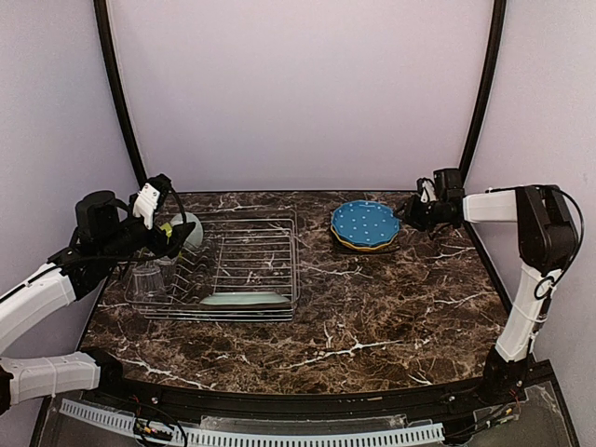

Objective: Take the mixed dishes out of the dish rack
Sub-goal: Place the plate with another plate.

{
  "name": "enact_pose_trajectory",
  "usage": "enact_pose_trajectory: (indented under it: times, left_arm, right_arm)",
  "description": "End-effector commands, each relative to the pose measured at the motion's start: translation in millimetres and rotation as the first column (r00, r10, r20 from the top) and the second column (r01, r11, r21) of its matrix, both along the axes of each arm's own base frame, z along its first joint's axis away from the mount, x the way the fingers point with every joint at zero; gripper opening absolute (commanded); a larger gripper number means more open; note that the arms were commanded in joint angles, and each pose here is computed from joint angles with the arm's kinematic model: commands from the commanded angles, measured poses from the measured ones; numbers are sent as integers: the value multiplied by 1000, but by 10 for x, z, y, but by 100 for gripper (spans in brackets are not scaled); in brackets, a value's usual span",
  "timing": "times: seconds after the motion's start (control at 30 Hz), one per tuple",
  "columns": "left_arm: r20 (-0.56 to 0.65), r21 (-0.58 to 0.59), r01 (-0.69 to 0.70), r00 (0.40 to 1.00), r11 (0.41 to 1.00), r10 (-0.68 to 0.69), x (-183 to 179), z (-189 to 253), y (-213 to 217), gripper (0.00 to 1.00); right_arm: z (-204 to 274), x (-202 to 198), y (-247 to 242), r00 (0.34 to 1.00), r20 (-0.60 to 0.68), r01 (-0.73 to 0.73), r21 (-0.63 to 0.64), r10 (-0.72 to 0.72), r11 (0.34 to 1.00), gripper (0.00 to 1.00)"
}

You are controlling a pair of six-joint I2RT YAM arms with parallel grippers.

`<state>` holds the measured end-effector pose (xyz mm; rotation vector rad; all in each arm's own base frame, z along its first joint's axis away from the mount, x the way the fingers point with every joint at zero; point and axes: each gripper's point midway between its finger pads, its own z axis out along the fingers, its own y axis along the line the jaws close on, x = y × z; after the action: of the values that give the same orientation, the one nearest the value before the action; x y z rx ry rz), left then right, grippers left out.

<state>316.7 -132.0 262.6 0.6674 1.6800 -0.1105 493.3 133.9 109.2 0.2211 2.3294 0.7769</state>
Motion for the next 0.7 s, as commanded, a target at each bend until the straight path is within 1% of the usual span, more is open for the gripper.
enact_pose_trajectory:
  times: [0.0, 0.1, 0.37, 0.43, 0.6, 0.67]
  left_arm:
    - [5, -6, 2, 1000, 1000, -2, -3, -16, 8, 100]
    - [7, -6, 1, 1000, 1000, -1, -3, -10, 8, 100]
    - [9, -5, 1, 1000, 1000, -1, -10, -3, 11, 100]
    - [9, -5, 2, 1000, 1000, -2, -8, -4, 9, 100]
    - [6, -5, 3, 1000, 1000, -3, -4, -13, 7, 100]
    - [5, -6, 4, 1000, 1000, -4, -5, -14, 4, 100]
  right_arm:
    - [22, 87, 0, 1000, 31, -5, -10, 5, 1000, 32]
    - [-21, 96, 0, 1000, 21, -4, -10, 4, 1000, 29]
    - [-151, 119, -6, 1000, 0, -2, -21, 2, 1000, 26]
    - [-175, 124, -10, 1000, -3, -1, -22, 1, 1000, 23]
    - [-201, 130, 31, 1000, -6, -12, -4, 12, 1000, 10]
    - [-223, 136, 47, 1000, -12, -14, 8, 14, 1000, 6]
